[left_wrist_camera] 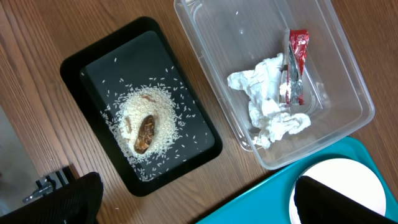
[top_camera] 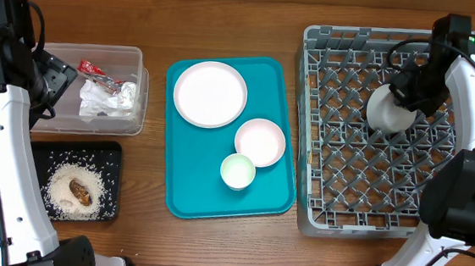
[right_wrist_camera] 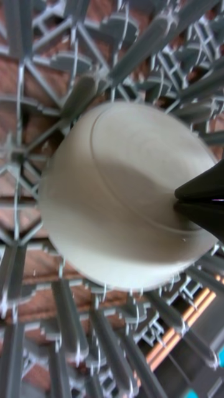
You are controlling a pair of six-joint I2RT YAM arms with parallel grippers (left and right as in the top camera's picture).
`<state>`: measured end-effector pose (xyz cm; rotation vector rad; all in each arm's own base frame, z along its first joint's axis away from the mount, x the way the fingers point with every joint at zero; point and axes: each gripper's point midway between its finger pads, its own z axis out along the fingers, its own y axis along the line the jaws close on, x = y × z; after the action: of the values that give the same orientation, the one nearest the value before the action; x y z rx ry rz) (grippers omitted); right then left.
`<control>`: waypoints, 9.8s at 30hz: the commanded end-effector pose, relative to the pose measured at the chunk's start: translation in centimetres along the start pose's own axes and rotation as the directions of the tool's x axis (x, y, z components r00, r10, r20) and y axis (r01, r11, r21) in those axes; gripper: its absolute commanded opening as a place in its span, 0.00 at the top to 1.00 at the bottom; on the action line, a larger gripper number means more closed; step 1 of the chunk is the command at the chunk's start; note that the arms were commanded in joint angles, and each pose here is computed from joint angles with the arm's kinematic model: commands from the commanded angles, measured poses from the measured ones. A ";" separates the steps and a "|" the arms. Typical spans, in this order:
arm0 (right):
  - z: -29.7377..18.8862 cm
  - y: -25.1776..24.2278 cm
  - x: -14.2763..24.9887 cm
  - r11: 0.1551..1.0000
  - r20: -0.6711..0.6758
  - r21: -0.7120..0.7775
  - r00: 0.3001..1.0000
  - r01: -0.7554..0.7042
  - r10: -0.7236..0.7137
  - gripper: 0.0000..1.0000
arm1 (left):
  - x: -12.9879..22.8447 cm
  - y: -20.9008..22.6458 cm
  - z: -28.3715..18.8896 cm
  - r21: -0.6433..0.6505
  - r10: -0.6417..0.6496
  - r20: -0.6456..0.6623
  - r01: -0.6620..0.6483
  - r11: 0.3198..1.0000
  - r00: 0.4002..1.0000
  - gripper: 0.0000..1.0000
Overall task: Sort waste into correct bins and load items into the dishwasher
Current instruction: 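Lower the grey bowl into the rack and open the right gripper, then move the right gripper back to the pink bowl on the teal tray, then lower the right gripper and grasp the rim of the pink bowl, then lift the pink bowl and carry it right over the dish rack, then lower the pink bowl into the rack and open the right gripper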
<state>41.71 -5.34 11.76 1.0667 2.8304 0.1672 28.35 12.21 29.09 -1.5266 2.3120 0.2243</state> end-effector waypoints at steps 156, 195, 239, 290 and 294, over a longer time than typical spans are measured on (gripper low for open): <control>8.2 20.0 25.6 0.939 0.089 0.006 0.935 0.343 -0.342 0.44 | 0.0 0.0 0.0 -0.002 -0.017 0.001 0.017 1.000 1.000 0.00; 9.4 22.5 27.7 0.904 0.037 -0.109 0.911 0.413 -0.411 0.96 | 0.0 0.0 0.0 -0.002 -0.017 0.001 0.017 1.000 1.000 0.00; -16.8 4.2 4.6 0.784 0.036 -0.539 0.938 0.308 -0.344 0.96 | 0.0 0.0 0.0 -0.002 -0.017 0.001 0.017 1.000 1.000 0.00; -6.8 -9.7 3.6 0.752 -0.192 -0.656 0.978 -0.070 -0.076 0.70 | 0.0 0.0 0.0 -0.002 -0.017 0.001 0.017 1.000 1.000 0.00; -7.0 -11.4 2.8 0.841 -0.186 -0.532 0.983 -0.101 0.000 0.69 | 0.0 0.0 0.0 -0.002 -0.017 0.001 0.017 1.000 1.000 0.00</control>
<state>32.47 -9.50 16.18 0.9049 2.5306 1.3569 28.35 12.21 29.09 -1.5266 2.3120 0.2243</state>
